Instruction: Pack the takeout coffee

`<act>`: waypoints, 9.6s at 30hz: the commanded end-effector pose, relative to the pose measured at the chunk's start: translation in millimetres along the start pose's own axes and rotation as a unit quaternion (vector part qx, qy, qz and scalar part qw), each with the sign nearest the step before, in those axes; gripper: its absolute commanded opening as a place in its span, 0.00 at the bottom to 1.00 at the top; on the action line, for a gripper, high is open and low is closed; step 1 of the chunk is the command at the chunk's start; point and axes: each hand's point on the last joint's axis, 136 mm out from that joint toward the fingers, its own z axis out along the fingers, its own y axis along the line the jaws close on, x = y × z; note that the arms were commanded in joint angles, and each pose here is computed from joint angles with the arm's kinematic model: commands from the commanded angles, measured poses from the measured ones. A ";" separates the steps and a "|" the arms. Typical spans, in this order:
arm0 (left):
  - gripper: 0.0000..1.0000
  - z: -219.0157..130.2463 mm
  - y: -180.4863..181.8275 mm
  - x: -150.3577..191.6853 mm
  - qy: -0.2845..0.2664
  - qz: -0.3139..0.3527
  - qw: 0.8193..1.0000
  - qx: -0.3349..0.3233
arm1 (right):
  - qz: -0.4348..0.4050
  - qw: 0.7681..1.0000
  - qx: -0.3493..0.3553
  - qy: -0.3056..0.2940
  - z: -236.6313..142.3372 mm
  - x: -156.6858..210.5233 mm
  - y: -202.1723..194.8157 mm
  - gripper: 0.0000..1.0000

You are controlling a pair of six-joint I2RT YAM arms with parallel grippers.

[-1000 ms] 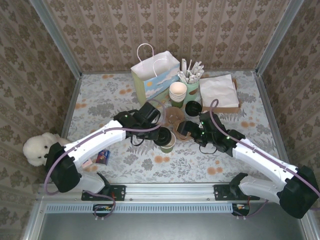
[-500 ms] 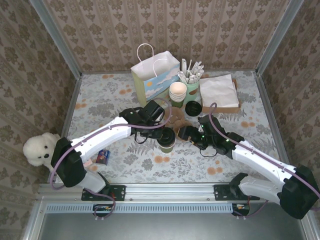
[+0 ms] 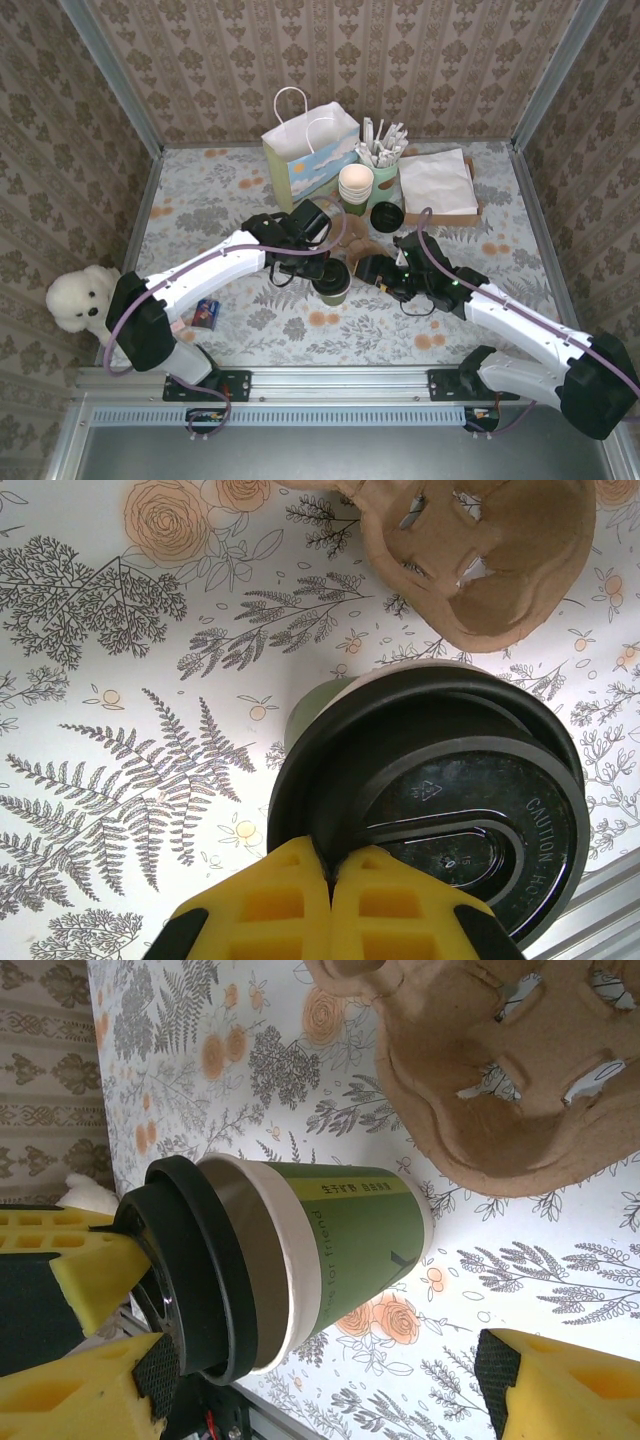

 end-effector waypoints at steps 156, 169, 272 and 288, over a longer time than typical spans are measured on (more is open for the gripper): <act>0.00 53.7 19.5 52.8 0.087 0.033 0.995 -0.026 | -0.008 0.993 0.059 0.100 51.0 -9.4 -10.3 0.86; 0.00 58.4 14.7 57.7 0.093 0.019 0.995 -0.010 | 0.013 0.985 0.087 0.148 72.0 9.3 -30.4 0.88; 0.11 39.8 3.9 24.1 0.049 -0.001 0.996 -0.074 | -0.029 0.994 -0.008 -0.106 -4.9 2.4 -0.4 0.88; 0.16 20.2 -4.6 10.0 0.025 0.001 0.998 -0.056 | -0.020 0.999 0.024 -0.027 34.5 11.9 11.3 0.79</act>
